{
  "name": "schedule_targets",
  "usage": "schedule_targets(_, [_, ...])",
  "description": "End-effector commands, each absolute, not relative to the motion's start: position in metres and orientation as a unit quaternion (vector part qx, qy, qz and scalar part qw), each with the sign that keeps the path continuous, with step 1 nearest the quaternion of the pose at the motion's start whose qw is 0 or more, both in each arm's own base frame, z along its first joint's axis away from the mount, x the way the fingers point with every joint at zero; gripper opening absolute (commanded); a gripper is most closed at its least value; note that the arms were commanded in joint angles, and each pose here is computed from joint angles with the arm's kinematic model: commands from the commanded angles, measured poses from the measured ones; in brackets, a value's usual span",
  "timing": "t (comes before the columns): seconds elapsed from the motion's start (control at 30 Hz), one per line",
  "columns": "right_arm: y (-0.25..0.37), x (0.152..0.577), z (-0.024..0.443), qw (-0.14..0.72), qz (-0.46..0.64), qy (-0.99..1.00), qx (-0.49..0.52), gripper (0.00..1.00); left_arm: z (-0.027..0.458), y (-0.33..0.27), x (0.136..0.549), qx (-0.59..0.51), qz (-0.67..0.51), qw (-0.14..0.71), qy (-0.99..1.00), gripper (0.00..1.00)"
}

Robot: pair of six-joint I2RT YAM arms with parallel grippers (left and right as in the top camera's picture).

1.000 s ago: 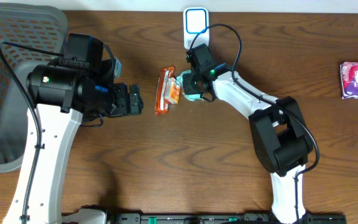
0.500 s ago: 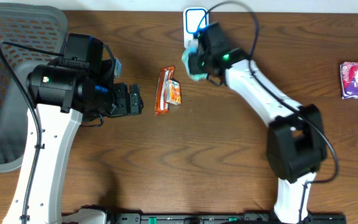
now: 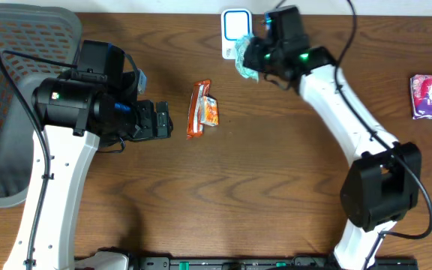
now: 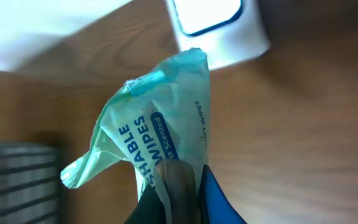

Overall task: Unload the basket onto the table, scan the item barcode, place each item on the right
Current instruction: 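Hold the green wipes pack under the white scanner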

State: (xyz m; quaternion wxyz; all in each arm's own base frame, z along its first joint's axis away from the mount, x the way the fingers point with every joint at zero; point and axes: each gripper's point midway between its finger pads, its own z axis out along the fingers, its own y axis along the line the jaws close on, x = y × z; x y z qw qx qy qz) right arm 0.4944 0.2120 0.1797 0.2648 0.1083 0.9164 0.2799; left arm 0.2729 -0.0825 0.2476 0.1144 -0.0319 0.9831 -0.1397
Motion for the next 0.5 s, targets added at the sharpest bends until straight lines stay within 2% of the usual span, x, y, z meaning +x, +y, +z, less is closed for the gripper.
schedule_targets(0.0, [0.232,0.469,0.215,0.121,0.47,0.862,0.143,0.01,0.245,-0.082,0.272,-0.034,-0.136,0.11,0.984,0.98])
schedule_targets(0.1, [0.232,0.454,0.235,0.065,0.54,0.831,0.118,0.01,0.245,-0.082,0.272,-0.034,-0.136,0.11,0.984,0.98])
schedule_targets(0.2, [0.224,0.453,0.242,0.059,0.558,0.821,0.106,0.01,0.245,-0.082,0.272,-0.034,-0.136,0.11,0.984,0.98])
schedule_targets(0.33, [0.214,0.466,0.237,0.096,0.537,0.83,0.113,0.01,0.245,-0.082,0.272,-0.034,-0.136,0.11,0.984,0.98])
schedule_targets(0.47, [0.213,0.49,0.232,0.211,0.474,0.853,0.057,0.02,0.245,-0.082,0.272,-0.034,-0.136,0.11,0.984,0.98])
